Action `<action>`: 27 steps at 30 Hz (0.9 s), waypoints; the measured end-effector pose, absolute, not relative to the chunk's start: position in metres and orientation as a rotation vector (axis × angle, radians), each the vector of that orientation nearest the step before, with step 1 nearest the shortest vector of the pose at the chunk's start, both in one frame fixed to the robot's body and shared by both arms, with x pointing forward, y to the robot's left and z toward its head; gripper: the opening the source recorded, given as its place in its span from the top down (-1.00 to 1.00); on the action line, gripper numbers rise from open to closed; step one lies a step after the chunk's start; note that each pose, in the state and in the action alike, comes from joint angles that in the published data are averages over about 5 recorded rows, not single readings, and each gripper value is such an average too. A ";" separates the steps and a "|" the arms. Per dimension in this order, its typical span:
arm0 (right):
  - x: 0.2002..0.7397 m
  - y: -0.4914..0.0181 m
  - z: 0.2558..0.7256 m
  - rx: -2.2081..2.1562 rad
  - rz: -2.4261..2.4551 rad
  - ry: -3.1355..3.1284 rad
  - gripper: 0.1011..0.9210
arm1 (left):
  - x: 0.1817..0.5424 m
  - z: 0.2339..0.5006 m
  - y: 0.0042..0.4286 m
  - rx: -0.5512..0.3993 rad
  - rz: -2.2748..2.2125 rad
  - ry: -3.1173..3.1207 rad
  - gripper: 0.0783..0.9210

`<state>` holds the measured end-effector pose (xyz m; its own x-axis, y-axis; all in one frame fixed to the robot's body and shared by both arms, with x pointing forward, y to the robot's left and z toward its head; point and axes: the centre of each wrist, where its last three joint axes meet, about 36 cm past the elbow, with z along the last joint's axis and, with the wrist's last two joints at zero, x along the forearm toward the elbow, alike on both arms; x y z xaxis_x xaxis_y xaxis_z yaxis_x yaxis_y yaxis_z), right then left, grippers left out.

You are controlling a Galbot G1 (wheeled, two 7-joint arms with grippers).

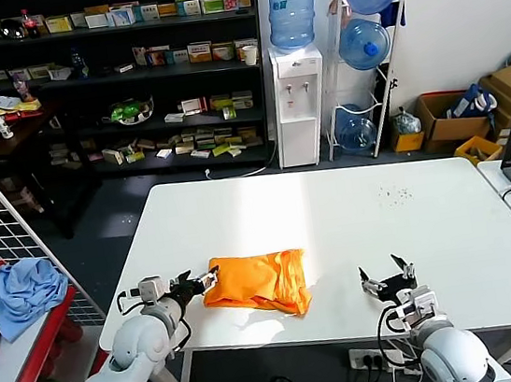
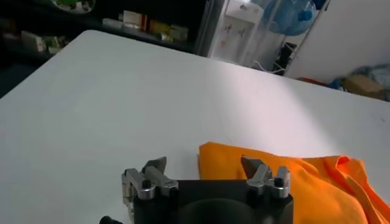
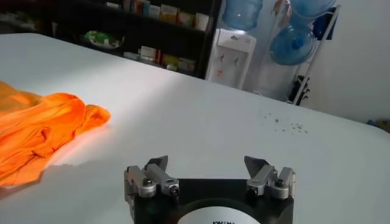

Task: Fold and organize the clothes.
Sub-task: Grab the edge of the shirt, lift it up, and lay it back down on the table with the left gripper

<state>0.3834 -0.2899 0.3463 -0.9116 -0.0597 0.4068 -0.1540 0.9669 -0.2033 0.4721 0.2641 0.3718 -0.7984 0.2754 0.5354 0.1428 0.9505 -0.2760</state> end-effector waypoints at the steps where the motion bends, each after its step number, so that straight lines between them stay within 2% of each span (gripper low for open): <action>1: 0.383 -0.290 0.346 0.153 0.325 -2.709 -0.76 | 0.473 0.372 0.266 -0.303 0.306 -2.493 -0.77; 23: 0.385 -0.295 0.348 0.151 0.325 -2.710 -0.76 | 0.484 0.355 0.268 -0.440 0.425 -2.359 -0.77; 27: 0.386 -0.295 0.349 0.151 0.324 -2.712 -0.76 | 0.482 0.354 0.266 -0.460 0.425 -2.350 -0.66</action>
<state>0.3857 -0.2947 0.3491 -0.9127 -0.0585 0.4045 -0.1522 0.9672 -0.2035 0.4818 0.2655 0.3539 -0.6960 0.4353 0.5710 0.2075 0.8833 -0.4204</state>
